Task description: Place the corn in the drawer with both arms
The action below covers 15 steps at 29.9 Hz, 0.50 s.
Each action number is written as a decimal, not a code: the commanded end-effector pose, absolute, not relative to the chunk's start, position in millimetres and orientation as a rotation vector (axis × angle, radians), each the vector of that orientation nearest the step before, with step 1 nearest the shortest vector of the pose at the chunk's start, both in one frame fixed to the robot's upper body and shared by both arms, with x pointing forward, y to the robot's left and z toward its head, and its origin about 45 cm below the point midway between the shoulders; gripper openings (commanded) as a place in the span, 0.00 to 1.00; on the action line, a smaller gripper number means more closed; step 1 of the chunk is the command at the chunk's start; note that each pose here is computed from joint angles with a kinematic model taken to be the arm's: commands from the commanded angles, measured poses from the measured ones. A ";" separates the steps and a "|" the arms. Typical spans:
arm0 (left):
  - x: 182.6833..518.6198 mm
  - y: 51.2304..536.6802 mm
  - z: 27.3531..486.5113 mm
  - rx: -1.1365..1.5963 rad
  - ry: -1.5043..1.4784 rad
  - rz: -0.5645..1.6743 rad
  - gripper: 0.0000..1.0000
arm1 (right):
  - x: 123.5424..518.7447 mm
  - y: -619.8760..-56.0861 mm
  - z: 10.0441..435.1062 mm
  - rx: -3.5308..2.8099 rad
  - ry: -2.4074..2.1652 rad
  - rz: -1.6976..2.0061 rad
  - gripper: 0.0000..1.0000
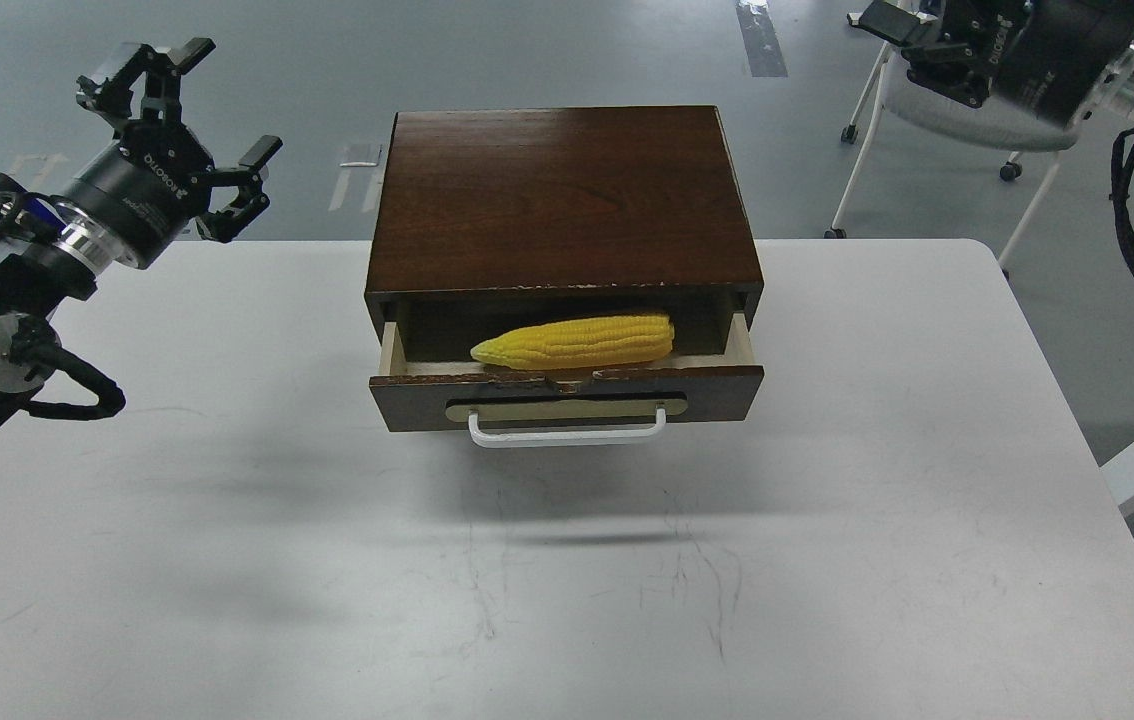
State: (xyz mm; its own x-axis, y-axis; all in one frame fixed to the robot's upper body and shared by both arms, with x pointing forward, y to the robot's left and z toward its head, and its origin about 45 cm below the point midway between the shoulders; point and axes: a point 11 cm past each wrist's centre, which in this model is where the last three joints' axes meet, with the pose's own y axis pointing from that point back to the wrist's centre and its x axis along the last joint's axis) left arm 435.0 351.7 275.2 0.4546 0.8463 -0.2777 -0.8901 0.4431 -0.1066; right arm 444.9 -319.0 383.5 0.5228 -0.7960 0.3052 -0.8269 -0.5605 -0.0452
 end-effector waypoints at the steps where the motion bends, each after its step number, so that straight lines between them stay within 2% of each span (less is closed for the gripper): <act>1: 427.5 352.0 259.6 -0.226 0.217 1.081 0.98 | 444.7 -344.8 357.8 2.566 -1.676 0.326 0.99; 8: 425.5 353.9 256.2 -0.222 0.223 1.086 0.98 | 442.5 -374.5 326.3 2.514 -2.007 -0.026 1.00; 12: 425.8 353.0 255.7 -0.223 0.224 1.086 0.98 | 435.0 -374.0 277.1 2.448 -2.038 -0.177 1.00; 15: 426.3 351.1 255.7 -0.228 0.226 1.083 0.98 | 432.4 -368.3 261.5 2.427 -2.041 -0.214 1.00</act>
